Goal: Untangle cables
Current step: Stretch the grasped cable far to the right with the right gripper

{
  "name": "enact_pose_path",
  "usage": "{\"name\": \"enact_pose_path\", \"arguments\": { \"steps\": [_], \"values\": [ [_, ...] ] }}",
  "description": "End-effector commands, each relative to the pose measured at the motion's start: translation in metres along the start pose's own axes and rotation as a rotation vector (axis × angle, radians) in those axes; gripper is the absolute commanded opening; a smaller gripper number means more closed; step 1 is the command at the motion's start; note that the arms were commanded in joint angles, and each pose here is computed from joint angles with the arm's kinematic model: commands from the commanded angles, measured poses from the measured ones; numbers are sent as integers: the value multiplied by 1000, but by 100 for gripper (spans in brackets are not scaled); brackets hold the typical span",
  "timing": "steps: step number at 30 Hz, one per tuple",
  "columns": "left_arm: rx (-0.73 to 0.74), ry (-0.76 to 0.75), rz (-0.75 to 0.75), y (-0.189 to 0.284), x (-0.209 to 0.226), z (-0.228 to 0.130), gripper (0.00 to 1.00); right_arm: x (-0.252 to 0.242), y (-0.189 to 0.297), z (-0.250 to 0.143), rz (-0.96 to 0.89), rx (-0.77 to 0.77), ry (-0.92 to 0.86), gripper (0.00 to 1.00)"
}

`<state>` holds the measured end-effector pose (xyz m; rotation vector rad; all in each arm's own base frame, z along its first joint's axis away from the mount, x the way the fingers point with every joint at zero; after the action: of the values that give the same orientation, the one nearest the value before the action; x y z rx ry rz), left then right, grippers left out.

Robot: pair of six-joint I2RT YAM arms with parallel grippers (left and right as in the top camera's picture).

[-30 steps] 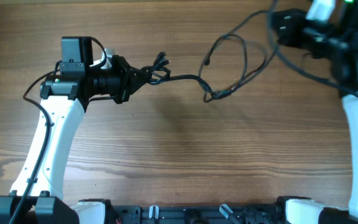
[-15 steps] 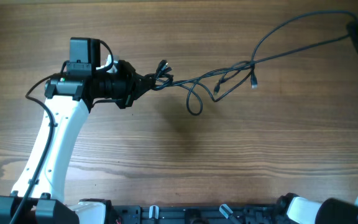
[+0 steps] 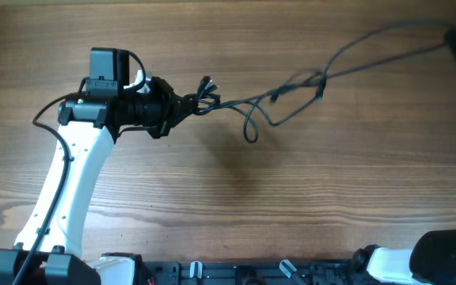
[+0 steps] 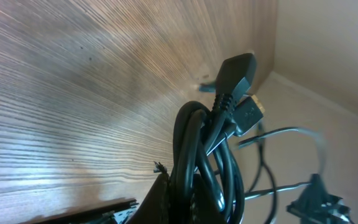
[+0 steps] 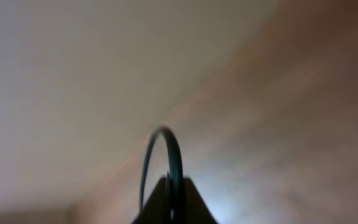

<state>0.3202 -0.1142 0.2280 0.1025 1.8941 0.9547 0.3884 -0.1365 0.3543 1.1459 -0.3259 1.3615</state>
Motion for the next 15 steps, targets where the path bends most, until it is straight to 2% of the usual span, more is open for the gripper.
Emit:
{"name": "enact_pose_path", "arguments": {
  "steps": [1,5,8,12,15],
  "values": [
    [-183,33,131,13,27,29,4,-15,49,76,67,-271,-144,4],
    [-203,49,174,15,34,30,4,-24,79,105,104,-389,-169,4],
    [-204,54,174,15,34,30,4,-47,93,107,33,-406,-139,4],
    [-204,53,173,14,34,30,4,-76,80,81,-148,-322,-134,4],
    [-206,50,170,14,33,31,4,-71,59,51,-191,-184,-58,5]
  ]
}}
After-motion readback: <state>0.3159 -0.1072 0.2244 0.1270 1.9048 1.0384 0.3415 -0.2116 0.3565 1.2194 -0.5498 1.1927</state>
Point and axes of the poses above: each gripper's point midway between its finger pads, its own y axis back along the fingers, its own x axis along the line the jaws close on, z = x × y, the point moved 4 cm from there along y, back along the fingers, and after that the axes turned 4 degrees about -y, right-handed, at the moved point
